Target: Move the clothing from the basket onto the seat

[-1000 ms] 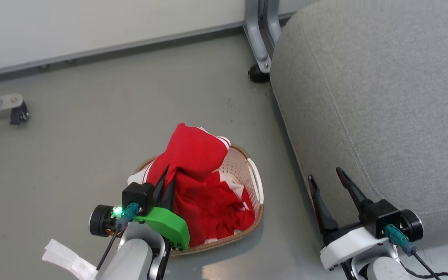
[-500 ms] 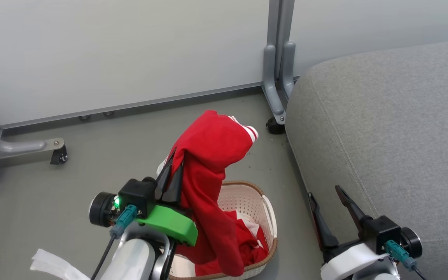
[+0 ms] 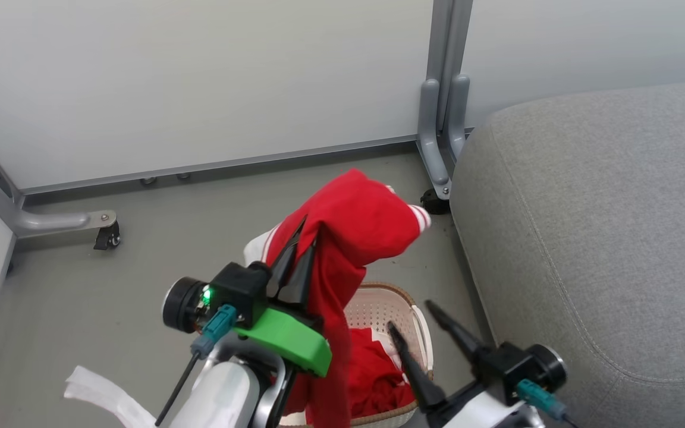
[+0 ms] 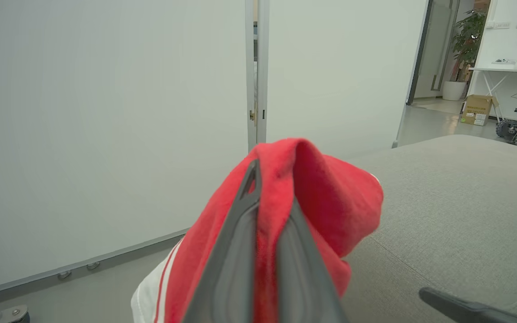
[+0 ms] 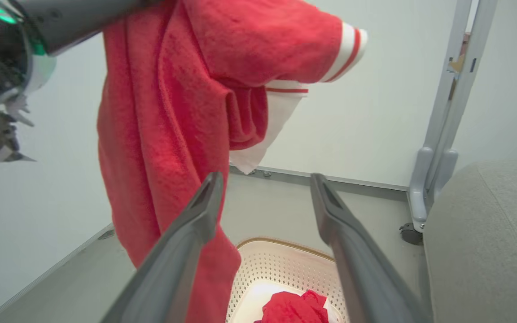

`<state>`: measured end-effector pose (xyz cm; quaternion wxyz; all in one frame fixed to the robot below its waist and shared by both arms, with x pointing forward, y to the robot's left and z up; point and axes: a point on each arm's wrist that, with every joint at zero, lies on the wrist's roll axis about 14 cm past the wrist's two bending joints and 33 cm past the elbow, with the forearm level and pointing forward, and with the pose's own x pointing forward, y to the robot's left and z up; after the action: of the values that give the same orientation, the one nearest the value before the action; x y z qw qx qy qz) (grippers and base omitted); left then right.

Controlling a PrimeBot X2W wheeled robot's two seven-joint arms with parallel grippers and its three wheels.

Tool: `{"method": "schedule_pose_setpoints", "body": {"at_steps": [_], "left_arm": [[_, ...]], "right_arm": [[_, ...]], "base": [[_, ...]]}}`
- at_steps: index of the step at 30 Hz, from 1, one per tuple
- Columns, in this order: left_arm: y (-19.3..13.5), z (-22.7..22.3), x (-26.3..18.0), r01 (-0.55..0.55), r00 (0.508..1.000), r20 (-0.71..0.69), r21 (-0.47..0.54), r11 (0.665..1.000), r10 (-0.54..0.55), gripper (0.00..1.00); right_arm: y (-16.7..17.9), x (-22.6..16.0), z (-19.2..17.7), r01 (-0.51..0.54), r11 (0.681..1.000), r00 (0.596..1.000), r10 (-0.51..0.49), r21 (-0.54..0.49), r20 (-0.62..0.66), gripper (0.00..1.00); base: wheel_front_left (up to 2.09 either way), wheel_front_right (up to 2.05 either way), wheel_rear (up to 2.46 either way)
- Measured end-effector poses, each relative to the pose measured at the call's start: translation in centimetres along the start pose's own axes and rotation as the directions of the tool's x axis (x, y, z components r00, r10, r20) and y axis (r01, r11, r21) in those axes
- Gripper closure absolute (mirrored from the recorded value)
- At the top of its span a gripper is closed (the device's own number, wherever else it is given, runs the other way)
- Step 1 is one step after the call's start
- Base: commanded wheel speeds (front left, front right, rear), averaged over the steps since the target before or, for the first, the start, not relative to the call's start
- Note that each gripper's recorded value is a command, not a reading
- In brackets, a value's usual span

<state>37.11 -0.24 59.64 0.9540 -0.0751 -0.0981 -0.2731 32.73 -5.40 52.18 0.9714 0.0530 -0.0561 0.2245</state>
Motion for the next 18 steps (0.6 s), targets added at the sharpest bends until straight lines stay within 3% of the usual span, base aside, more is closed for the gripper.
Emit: {"method": "schedule_pose_setpoints", "body": {"at_steps": [6, 18], "left_arm": [[-2.3, 1.0, 0.8, 0.070, 0.997, 0.016, -0.004, 0.998, -0.070, 1.00], [-6.1, 3.0, 1.5, 0.187, 0.981, 0.060, -0.037, 0.982, -0.185, 1.00]], "right_arm": [[3.3, 1.0, -0.1, -0.123, 0.992, 0.992, 0.123, 0.012, -0.008, 0.00], [3.2, 0.6, -2.8, -0.138, 0.990, 0.986, 0.137, 0.000, -0.095, 0.00]], "base": [[0.00, 0.00, 0.00], [0.00, 0.00, 0.00]]}}
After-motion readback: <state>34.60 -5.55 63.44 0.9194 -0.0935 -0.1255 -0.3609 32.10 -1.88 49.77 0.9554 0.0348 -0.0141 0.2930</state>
